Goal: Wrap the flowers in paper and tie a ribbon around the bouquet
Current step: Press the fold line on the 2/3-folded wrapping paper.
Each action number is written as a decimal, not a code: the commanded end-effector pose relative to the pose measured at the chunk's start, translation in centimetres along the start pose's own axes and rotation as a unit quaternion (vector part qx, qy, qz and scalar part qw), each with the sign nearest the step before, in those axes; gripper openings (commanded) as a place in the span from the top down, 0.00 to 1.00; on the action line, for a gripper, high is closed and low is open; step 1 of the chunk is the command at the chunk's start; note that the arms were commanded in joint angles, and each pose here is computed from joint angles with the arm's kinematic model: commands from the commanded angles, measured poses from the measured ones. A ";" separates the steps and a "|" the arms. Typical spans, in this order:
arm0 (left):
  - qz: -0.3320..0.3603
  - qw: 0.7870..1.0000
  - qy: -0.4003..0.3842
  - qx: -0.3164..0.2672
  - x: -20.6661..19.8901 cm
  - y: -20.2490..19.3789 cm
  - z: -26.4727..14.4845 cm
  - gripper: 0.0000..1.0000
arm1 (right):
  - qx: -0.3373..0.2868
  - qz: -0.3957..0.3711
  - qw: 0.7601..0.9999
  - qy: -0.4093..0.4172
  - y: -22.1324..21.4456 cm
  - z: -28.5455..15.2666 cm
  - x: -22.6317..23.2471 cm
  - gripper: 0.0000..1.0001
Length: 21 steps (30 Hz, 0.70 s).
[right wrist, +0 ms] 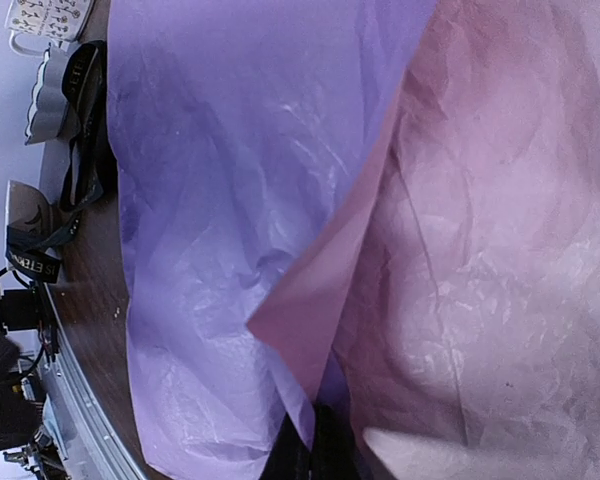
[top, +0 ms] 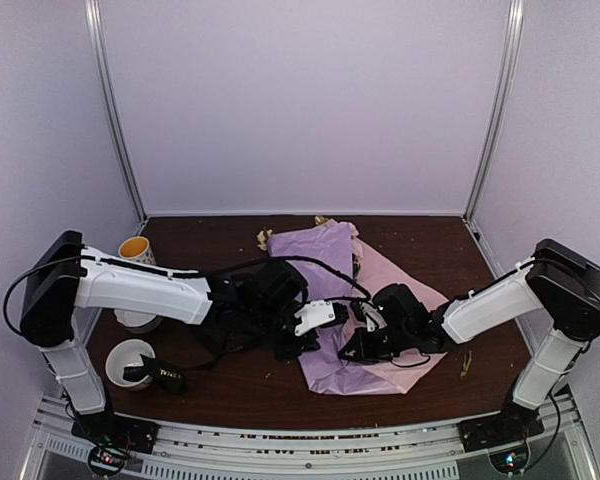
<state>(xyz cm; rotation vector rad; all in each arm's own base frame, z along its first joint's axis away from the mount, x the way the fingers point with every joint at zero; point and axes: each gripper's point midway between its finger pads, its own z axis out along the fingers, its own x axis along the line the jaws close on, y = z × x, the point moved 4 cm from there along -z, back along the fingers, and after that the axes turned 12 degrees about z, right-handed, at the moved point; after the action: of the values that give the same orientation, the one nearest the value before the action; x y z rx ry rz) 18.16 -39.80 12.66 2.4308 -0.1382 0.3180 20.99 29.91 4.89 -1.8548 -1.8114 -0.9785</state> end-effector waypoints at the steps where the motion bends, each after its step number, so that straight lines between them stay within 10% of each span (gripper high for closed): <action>1: 0.004 0.999 -0.002 0.038 -0.3 -0.5 2.9 0.77 | 0.008 0.019 1.000 -0.009 -0.5 0.1 -0.9 1.00; 21: 0.055 0.988 -0.065 0.126 -4.8 -5.7 6.4 0.76 | -0.024 0.063 0.998 -0.006 -1.7 -3.6 -2.5 0.95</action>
<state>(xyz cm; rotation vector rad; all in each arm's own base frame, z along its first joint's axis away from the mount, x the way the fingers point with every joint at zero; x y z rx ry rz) 16.77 -41.01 5.97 2.6102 -0.2718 0.3185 18.79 26.94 5.12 -1.9393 -1.6780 -0.9729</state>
